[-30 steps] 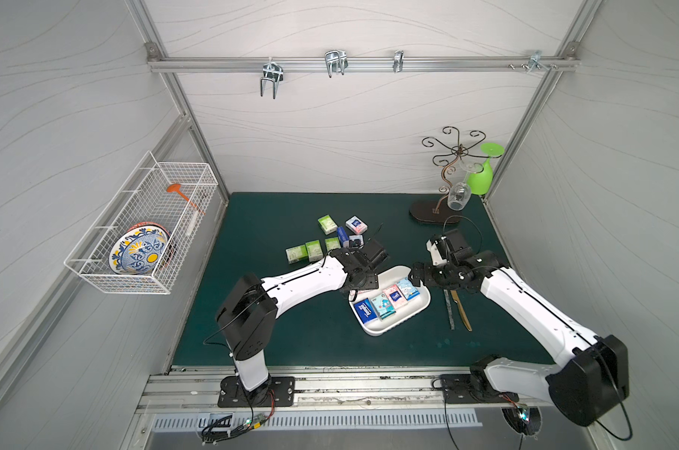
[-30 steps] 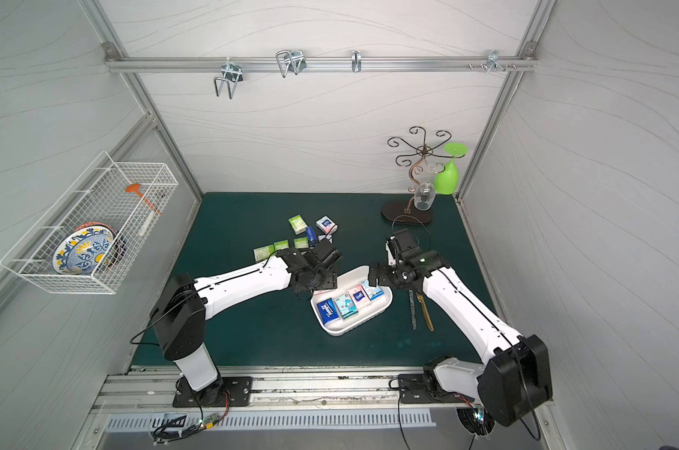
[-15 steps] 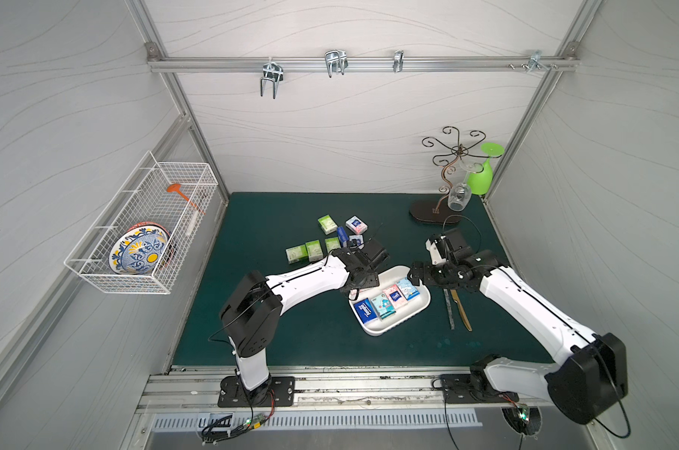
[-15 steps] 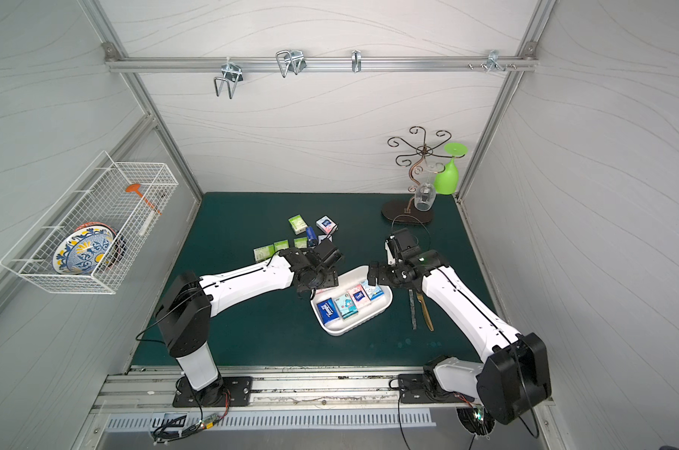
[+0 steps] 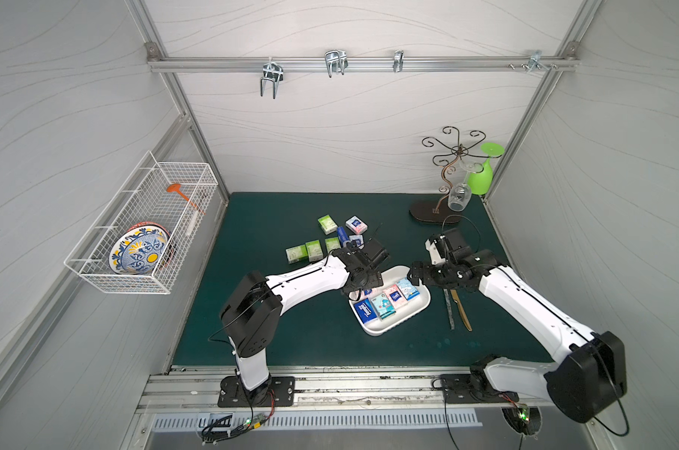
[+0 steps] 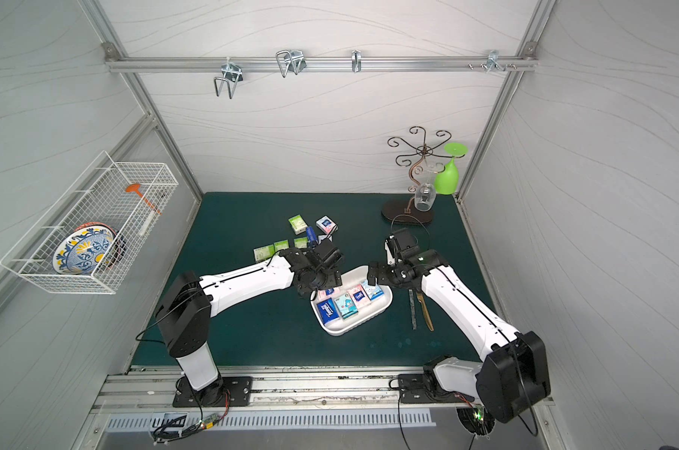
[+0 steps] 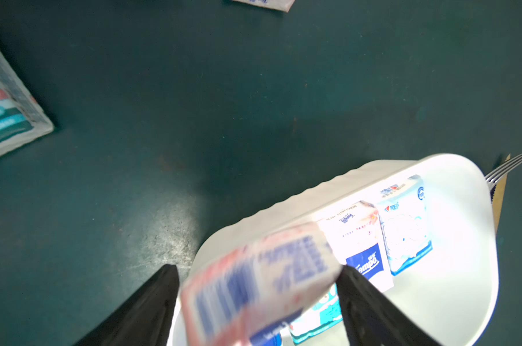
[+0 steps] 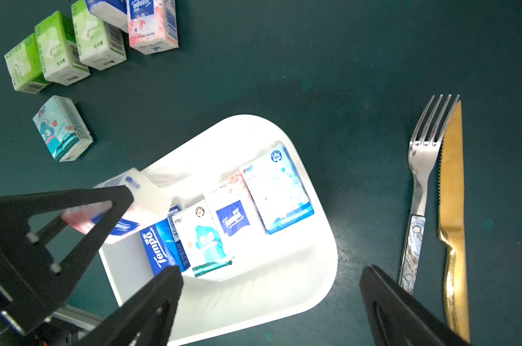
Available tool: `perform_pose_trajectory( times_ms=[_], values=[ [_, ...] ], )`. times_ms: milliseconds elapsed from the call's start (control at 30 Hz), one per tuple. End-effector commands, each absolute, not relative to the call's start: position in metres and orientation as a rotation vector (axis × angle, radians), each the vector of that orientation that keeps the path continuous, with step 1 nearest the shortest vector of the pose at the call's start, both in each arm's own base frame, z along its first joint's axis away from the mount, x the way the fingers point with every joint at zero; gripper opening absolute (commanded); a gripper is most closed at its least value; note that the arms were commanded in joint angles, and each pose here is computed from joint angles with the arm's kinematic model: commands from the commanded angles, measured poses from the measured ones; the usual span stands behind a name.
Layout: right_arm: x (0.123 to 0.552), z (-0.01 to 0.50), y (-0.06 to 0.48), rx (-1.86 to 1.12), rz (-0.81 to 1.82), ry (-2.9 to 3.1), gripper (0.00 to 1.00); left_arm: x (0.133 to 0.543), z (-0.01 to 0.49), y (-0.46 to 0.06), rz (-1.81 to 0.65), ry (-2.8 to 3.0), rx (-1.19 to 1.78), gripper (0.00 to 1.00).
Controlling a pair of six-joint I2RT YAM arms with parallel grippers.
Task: Put the pocket tissues into the storage box
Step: Place the pocket tissues in the storage box, then pick up the pocket tissues from the center of the board.
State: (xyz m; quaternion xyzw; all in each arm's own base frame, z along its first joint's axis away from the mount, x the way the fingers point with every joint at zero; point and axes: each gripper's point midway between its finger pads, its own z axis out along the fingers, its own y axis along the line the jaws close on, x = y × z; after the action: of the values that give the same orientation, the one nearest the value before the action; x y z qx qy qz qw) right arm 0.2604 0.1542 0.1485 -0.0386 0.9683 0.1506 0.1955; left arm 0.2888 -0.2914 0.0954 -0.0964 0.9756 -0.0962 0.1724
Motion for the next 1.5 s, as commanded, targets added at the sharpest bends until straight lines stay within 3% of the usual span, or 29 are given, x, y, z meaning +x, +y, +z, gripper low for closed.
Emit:
perform_pose_trajectory(
  times_ms=[0,367,700,1033,1467],
  values=[
    [0.263,0.153,0.156,-0.112,0.439,2.710,0.99,0.296,0.108,-0.296,-0.298,2.734,-0.293,0.90],
    [0.246,0.151,0.176,-0.207,0.624,2.711,0.92,0.299,0.136,-0.283,-0.267,2.662,-0.216,0.91],
    [0.228,0.150,0.255,-0.518,0.782,2.675,0.65,0.320,0.156,-0.209,-0.337,2.629,-0.345,0.92],
    [0.257,0.134,0.286,-0.611,0.812,2.673,0.73,0.322,0.123,-0.132,-0.343,2.683,-0.535,0.92],
    [0.259,0.103,0.296,-0.614,0.840,2.766,0.73,0.328,0.111,-0.076,-0.298,2.661,-0.670,0.92]
  ],
)
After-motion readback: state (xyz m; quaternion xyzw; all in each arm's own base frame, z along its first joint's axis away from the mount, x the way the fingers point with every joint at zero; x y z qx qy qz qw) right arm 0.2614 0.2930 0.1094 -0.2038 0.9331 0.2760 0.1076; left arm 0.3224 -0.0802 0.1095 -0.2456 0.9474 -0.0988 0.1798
